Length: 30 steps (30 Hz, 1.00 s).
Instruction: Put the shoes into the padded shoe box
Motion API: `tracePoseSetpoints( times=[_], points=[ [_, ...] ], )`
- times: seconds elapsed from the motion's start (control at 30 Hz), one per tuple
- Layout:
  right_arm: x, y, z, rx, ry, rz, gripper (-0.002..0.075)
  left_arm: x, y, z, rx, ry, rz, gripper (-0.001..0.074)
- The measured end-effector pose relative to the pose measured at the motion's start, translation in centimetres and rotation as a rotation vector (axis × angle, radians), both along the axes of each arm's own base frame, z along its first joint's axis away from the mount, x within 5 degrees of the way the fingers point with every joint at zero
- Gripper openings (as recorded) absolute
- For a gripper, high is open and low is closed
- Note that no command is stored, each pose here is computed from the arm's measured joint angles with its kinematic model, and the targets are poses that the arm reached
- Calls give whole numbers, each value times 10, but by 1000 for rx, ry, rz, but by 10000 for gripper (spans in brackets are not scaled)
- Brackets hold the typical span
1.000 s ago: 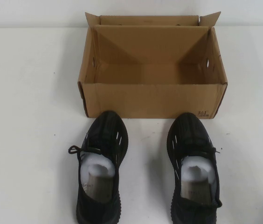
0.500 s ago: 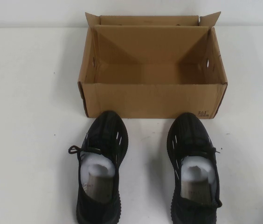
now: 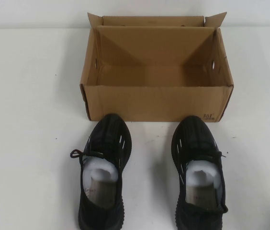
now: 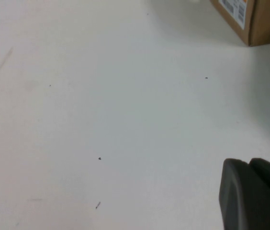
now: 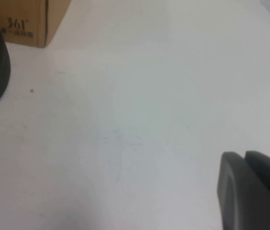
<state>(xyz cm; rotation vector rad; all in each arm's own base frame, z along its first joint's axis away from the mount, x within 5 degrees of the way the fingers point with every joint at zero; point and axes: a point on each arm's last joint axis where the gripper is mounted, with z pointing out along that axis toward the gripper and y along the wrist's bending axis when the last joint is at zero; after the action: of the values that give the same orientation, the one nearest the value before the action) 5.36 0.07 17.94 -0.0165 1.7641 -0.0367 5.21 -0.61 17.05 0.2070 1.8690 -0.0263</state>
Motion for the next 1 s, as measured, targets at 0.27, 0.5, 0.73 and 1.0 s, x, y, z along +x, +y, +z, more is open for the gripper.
tracePoseSetpoints(
  times=[0.27,0.5,0.73,1.0],
  points=[
    [2,0,19,406,-218,-35,-6,0,0,0,0,0,0,-4],
    [1,-3,25,633,-287,-69,-6,0,0,0,0,0,0,-4],
    [1,1,30,771,-252,-42,-3,0,0,0,0,0,0,-4],
    [23,24,73,669,165,123,-3,0,0,0,0,0,0,-4]
  ],
)
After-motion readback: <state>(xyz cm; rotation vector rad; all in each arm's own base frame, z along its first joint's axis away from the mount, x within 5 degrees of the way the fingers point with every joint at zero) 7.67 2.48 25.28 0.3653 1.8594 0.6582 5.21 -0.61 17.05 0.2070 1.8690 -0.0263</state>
